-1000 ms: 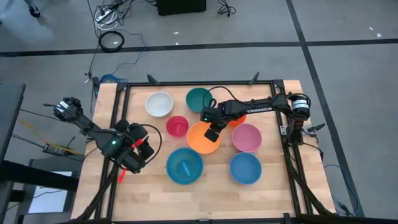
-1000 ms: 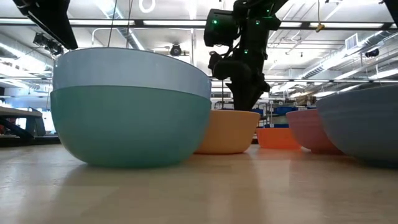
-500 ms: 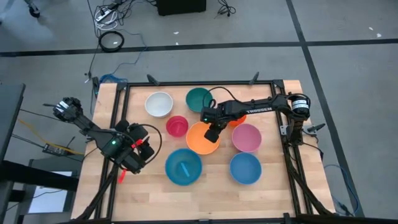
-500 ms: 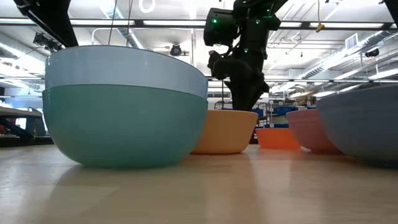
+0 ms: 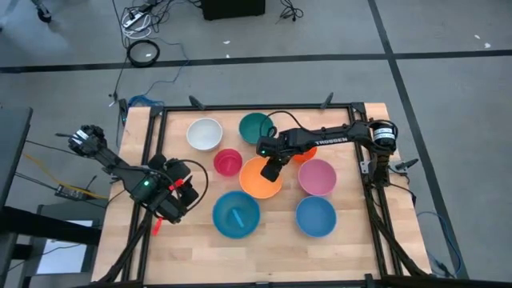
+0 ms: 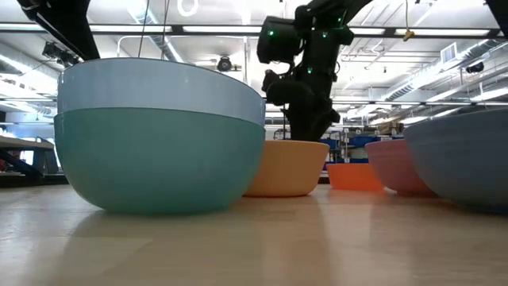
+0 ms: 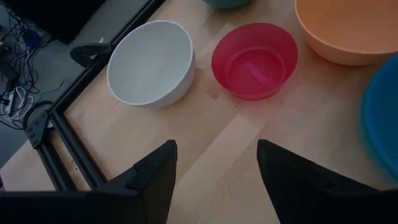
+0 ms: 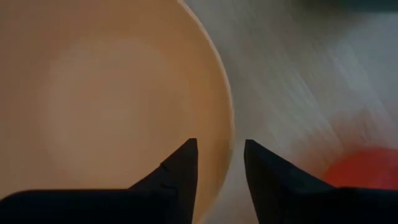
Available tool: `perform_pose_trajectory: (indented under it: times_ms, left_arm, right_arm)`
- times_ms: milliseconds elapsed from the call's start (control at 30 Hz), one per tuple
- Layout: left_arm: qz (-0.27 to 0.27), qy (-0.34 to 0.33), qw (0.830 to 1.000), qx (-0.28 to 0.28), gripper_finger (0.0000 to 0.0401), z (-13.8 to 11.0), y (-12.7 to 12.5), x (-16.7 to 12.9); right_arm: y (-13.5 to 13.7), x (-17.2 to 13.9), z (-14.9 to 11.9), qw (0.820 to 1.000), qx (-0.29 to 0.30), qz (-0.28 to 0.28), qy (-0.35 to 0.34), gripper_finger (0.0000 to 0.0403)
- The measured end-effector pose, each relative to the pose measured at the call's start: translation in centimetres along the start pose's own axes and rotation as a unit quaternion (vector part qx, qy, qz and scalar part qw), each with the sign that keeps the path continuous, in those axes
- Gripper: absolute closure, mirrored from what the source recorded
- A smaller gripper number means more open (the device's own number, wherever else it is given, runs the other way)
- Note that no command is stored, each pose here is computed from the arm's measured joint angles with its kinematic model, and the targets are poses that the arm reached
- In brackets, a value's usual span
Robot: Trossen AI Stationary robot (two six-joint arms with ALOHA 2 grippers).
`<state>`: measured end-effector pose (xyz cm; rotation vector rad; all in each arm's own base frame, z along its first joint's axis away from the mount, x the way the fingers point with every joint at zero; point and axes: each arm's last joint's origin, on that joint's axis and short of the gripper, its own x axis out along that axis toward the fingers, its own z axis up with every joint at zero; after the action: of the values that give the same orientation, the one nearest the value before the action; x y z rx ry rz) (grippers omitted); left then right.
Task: Nest bowls inside each other
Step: Stack the orange bowl on top of the the light blue bowl
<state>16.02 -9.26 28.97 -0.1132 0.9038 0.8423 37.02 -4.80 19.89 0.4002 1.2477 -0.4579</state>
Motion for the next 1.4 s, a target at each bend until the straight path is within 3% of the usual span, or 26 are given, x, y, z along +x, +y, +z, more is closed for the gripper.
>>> perform_pose_trajectory:
  times_ms: [333, 533, 933, 1267, 1400]
  left_arm:
    - [-0.002, -0.001, 1.0, -0.002, 0.0172, 0.0, -0.1, 0.0]
    - [-0.002, -0.001, 1.0, -0.002, 0.0172, 0.0, -0.1, 0.0]
    - [-0.006, -0.001, 1.0, -0.005, 0.0172, 0.0, -0.2, 0.0]
    - [-0.008, -0.002, 1.0, -0.008, 0.0172, 0.0, -0.2, 0.0]
    - [-0.008, -0.003, 1.0, -0.008, 0.0172, 0.0, -0.2, 0.0]
  right_arm:
    - [0.1, 0.9, 0.3, 1.0, -0.005, 0.001, -0.005, 0.0296]
    - [-0.1, 0.9, 0.4, 1.0, -0.013, 0.006, -0.003, 0.039]
    - [-0.2, 0.2, 0.3, 1.0, -0.021, 0.013, -0.003, 0.0401]
    - [-0.8, -5.8, -0.1, 0.996, -0.025, 0.038, -0.073, 0.0402]
    - [-1.2, -9.0, -0.6, 0.991, -0.02, 0.081, -0.106, 0.0402]
